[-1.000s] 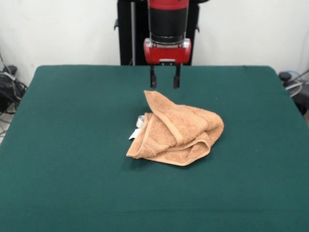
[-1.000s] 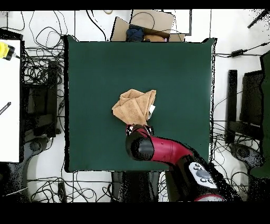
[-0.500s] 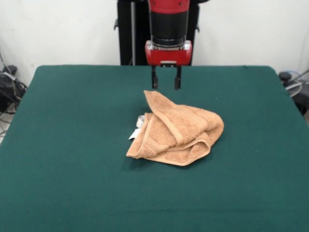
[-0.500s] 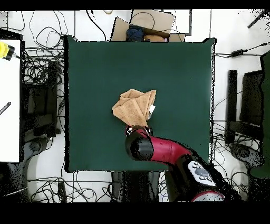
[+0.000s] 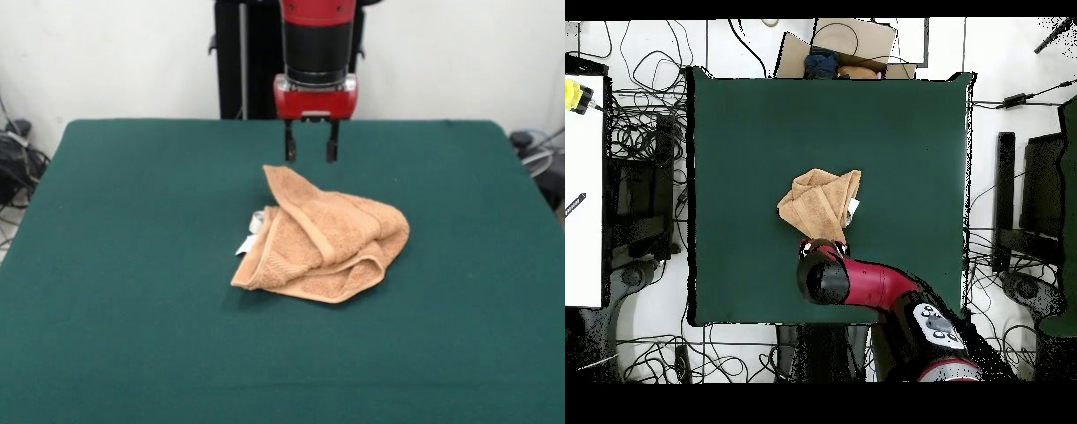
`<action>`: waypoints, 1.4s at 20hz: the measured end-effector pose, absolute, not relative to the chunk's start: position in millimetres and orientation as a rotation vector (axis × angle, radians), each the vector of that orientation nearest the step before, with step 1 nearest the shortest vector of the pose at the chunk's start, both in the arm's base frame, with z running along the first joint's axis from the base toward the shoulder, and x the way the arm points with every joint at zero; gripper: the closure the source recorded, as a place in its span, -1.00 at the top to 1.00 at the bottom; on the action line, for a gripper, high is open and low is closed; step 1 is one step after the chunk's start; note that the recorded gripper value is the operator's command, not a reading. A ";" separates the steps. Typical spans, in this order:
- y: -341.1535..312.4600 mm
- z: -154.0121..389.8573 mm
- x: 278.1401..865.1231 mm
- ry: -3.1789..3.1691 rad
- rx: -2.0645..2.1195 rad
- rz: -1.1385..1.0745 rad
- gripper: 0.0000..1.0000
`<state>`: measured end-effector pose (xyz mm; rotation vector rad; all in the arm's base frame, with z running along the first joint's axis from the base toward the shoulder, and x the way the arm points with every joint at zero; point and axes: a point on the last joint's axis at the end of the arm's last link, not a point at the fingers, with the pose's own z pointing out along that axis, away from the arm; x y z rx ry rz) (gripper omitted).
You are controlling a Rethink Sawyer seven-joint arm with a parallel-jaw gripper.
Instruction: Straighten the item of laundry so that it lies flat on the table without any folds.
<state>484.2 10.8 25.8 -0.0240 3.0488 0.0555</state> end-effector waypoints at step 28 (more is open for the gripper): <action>-30.4 19.4 459.0 3.169 0.095 0.015 1.00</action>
